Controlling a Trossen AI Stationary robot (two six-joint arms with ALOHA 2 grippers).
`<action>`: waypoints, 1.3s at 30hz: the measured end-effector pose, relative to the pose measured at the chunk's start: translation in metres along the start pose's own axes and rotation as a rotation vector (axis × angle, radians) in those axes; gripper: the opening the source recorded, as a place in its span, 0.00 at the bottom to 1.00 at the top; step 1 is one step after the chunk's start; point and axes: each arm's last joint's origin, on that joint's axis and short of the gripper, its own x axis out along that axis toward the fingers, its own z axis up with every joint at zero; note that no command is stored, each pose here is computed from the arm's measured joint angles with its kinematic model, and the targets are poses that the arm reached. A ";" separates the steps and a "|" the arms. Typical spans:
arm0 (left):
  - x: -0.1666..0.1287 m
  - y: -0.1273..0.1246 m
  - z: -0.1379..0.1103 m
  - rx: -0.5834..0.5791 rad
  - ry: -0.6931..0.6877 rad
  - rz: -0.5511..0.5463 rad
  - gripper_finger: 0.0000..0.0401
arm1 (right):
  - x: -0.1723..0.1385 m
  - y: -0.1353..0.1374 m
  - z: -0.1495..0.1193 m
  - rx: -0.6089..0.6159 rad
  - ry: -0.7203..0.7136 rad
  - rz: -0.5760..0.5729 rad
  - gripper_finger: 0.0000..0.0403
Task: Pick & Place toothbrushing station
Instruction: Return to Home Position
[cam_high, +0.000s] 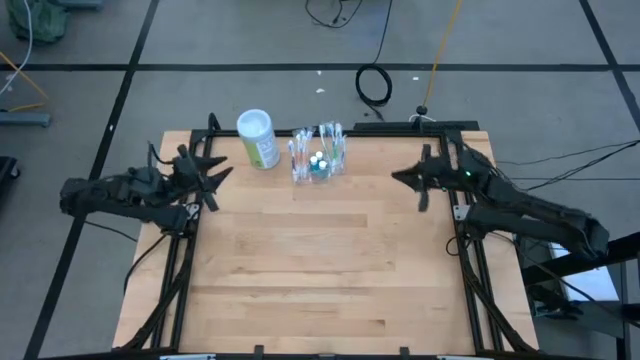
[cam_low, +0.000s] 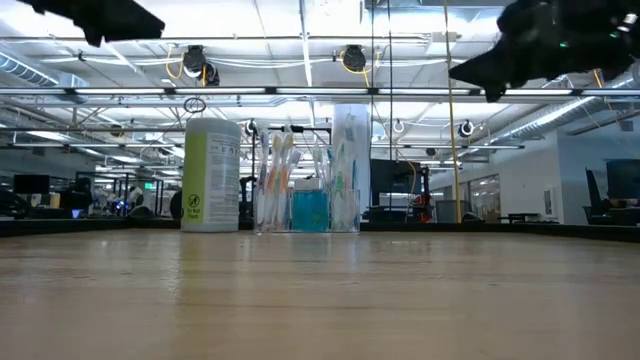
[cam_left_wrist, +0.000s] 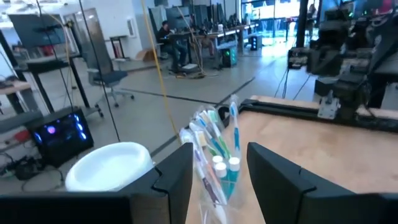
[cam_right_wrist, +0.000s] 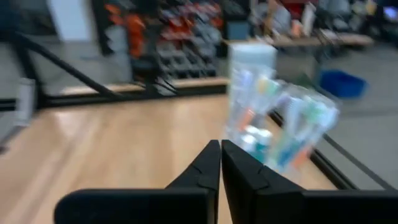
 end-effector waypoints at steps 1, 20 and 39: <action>0.002 -0.002 -0.006 0.016 0.000 0.001 0.40 | -0.004 0.003 -0.005 -0.005 -0.021 0.029 0.02; 0.023 -0.018 -0.106 -0.020 -0.075 0.187 0.40 | -0.034 0.017 -0.067 0.097 -0.203 0.078 0.00; 0.010 -0.013 -0.104 -0.029 -0.137 0.057 0.40 | -0.032 0.012 -0.075 0.131 -0.181 -0.108 0.00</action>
